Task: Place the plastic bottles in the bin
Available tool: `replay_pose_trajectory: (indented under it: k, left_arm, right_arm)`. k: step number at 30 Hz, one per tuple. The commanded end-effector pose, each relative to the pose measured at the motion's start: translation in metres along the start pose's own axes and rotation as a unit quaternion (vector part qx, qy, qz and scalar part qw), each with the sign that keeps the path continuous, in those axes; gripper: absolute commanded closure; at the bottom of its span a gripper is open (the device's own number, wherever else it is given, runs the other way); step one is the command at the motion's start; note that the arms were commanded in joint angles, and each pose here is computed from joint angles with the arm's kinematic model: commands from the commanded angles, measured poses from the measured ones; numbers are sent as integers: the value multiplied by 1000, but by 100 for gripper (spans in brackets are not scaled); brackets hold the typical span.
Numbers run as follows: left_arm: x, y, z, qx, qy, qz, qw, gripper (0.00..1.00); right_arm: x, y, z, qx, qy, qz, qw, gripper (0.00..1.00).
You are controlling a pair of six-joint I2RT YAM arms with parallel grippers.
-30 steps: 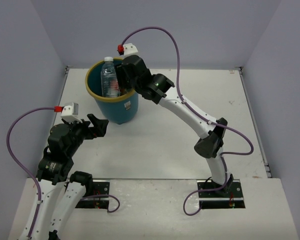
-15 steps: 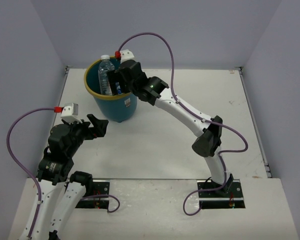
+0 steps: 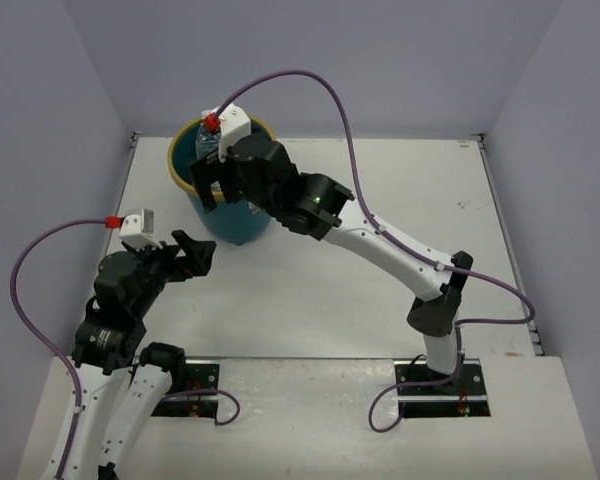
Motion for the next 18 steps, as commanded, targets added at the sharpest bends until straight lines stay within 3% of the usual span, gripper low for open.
replay_pose_trajectory:
  k: [1, 5, 7, 12, 18]
  left_arm:
    - [10, 12, -7, 8, -2, -19, 1000, 0]
    - [11, 16, -4, 7, 14, -26, 1000, 0]
    - [11, 16, 0, 9, 26, -27, 999, 0]
    - [2, 6, 13, 13, 54, -20, 998, 0]
    - [1, -3, 36, 32, 108, -36, 993, 0]
  right_arm:
    - [45, 62, -33, -28, -38, -88, 995, 1]
    - [67, 36, -66, -61, -118, -58, 989, 1]
    - [99, 33, -91, -100, -139, -67, 983, 1]
    - [137, -84, -119, -189, -165, -14, 968, 1]
    - [211, -214, -147, -301, -265, -1, 916, 1]
Point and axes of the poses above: each gripper's point midway between its finger pads, its own x axis back along the fingers, its own z axis along the line the jaws close on, y = z × x, the point moved 4 cm from there along x, back along the fingers, and after that the axes turned 10 degrees about x, right-handed, at the moved point
